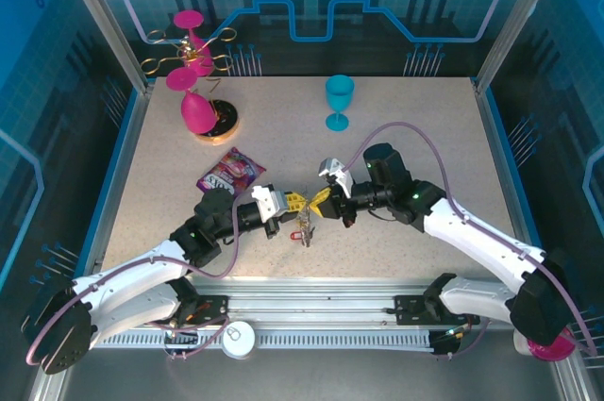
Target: Put the keys on the keyring
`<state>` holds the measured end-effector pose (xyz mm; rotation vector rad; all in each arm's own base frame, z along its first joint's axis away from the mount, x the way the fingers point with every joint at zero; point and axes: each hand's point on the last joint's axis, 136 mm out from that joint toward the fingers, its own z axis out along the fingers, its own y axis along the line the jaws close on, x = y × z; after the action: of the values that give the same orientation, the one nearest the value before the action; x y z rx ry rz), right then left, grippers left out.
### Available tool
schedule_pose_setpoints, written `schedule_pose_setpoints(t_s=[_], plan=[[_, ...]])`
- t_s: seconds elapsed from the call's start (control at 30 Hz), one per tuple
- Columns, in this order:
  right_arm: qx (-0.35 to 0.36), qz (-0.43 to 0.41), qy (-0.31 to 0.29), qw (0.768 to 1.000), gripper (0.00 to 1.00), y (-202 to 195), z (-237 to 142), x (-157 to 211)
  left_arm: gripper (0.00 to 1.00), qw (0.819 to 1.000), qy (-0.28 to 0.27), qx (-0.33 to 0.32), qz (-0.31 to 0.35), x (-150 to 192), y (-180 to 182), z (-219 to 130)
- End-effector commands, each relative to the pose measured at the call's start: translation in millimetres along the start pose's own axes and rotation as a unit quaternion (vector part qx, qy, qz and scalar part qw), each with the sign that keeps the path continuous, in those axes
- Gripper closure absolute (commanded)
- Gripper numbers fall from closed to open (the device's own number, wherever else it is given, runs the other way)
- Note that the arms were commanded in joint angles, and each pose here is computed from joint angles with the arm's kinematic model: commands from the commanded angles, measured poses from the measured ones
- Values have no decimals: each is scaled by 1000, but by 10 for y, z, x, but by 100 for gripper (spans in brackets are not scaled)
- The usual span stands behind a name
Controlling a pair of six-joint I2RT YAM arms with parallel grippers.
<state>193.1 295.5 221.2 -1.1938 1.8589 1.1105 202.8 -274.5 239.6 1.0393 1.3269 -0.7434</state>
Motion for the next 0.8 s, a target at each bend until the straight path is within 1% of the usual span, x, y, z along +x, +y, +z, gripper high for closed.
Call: schedule_pose_setpoints(t_s=[0.0, 0.13, 0.17, 0.2, 0.23, 0.33, 0.43, 0.47, 0.53, 0.63, 0.77], plan=[[-26, 14, 5, 1000, 100, 27, 65, -15, 100, 998, -61, 21, 14, -335, -64, -24], [-30, 36, 27, 999, 98, -1, 112, 96, 100, 998, -63, 23, 15, -354, -68, -22], [-28, 30, 21, 999, 97, -3, 93, -1, 100, 998, -63, 23, 15, -351, -71, -22], [-27, 30, 22, 999, 95, -8, 92, -4, 100, 998, -63, 23, 15, -354, -70, -20], [-23, 32, 22, 999, 92, -24, 84, -8, 100, 998, -62, 22, 15, -348, -64, -18], [-3, 30, 14, 999, 74, -84, 24, -34, 100, 998, -59, 20, 16, -325, -63, -15], [21, 17, -5, 1000, 61, -125, -91, -99, 100, 998, -53, 11, 19, -283, -39, -16], [31, 19, -1, 999, 56, -160, -100, 13, 100, 998, -52, 7, 20, -271, -25, -19], [43, 1, -9, 999, 50, -157, -152, 63, 100, 998, -51, 2, 22, -257, -14, -24], [54, -31, -17, 998, 48, -156, -164, 195, 100, 998, -53, -1, 21, -258, -4, -26], [55, -70, -18, 996, 49, -117, -77, 296, 100, 998, -54, -4, 20, -260, 8, -22]])
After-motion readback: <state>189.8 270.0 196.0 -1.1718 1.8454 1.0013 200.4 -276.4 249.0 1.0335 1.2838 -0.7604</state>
